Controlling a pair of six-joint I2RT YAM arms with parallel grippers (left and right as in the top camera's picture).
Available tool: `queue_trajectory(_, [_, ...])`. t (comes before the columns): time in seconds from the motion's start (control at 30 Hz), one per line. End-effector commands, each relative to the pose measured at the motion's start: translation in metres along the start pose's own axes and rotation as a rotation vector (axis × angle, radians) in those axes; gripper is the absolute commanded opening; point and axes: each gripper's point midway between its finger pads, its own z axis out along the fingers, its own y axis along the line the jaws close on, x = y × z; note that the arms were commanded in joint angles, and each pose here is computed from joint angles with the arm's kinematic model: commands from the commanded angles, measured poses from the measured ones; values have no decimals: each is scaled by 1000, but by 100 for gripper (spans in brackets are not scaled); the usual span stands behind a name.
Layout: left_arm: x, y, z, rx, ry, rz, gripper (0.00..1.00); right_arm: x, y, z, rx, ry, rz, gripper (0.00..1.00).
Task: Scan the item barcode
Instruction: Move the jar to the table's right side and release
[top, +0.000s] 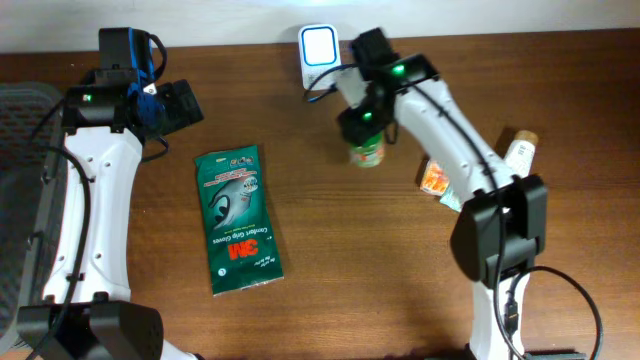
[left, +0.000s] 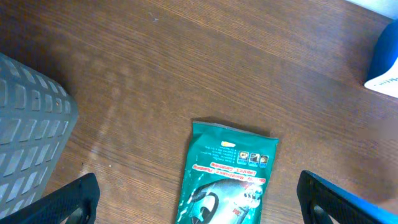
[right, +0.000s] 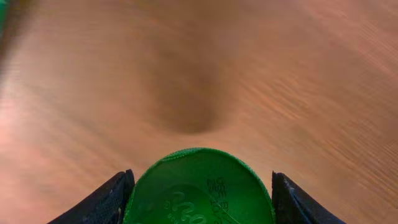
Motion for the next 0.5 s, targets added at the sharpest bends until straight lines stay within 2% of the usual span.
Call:
queue_trajectory(0.0, [-4,0,-4,6,-12,11,99,8,-68,-8,93,-36,165,56])
queue_trajectory(0.17, [-4,0,-4,6,-13,11,99,31,-143,-5,149,-65,351,56])
queue_trajectory(0.47, [-4,0,-4,6,-12,11,99,71,-178,29,144,22,443,56])
